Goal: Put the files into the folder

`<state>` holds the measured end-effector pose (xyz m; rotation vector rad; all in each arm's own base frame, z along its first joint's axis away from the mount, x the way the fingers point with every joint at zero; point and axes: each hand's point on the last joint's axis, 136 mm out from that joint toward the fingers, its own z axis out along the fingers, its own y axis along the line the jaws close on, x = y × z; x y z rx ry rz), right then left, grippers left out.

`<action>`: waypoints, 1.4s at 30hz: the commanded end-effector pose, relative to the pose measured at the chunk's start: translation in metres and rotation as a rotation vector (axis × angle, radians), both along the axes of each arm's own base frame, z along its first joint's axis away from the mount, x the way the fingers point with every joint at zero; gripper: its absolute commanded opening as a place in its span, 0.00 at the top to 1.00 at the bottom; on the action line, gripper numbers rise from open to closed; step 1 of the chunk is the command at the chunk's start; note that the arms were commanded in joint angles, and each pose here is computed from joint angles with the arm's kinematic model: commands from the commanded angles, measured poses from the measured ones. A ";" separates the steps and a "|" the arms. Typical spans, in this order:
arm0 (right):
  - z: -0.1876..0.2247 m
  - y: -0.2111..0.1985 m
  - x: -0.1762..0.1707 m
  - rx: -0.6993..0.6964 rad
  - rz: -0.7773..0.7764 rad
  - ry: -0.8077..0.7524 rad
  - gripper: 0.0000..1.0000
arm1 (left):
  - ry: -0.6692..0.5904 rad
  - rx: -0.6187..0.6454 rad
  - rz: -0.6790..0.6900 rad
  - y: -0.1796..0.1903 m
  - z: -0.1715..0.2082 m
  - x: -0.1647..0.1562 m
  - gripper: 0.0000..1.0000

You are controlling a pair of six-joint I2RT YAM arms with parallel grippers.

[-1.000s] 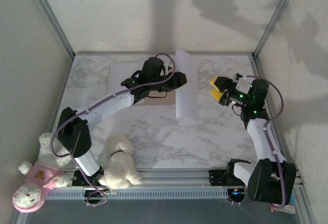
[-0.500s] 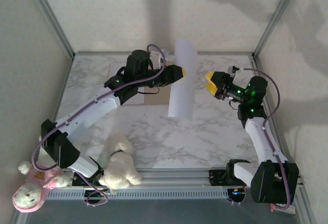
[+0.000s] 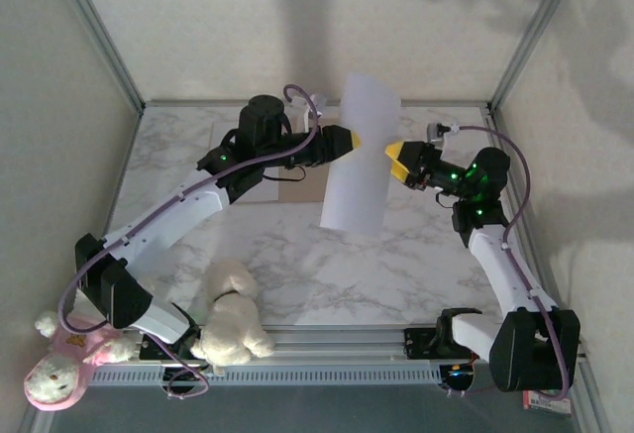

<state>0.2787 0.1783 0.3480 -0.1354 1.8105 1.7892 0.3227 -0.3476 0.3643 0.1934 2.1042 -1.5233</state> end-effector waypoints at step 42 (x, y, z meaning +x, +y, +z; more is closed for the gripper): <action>0.013 0.028 -0.011 0.008 0.057 -0.082 0.35 | -0.032 -0.038 -0.003 -0.011 -0.006 0.011 0.52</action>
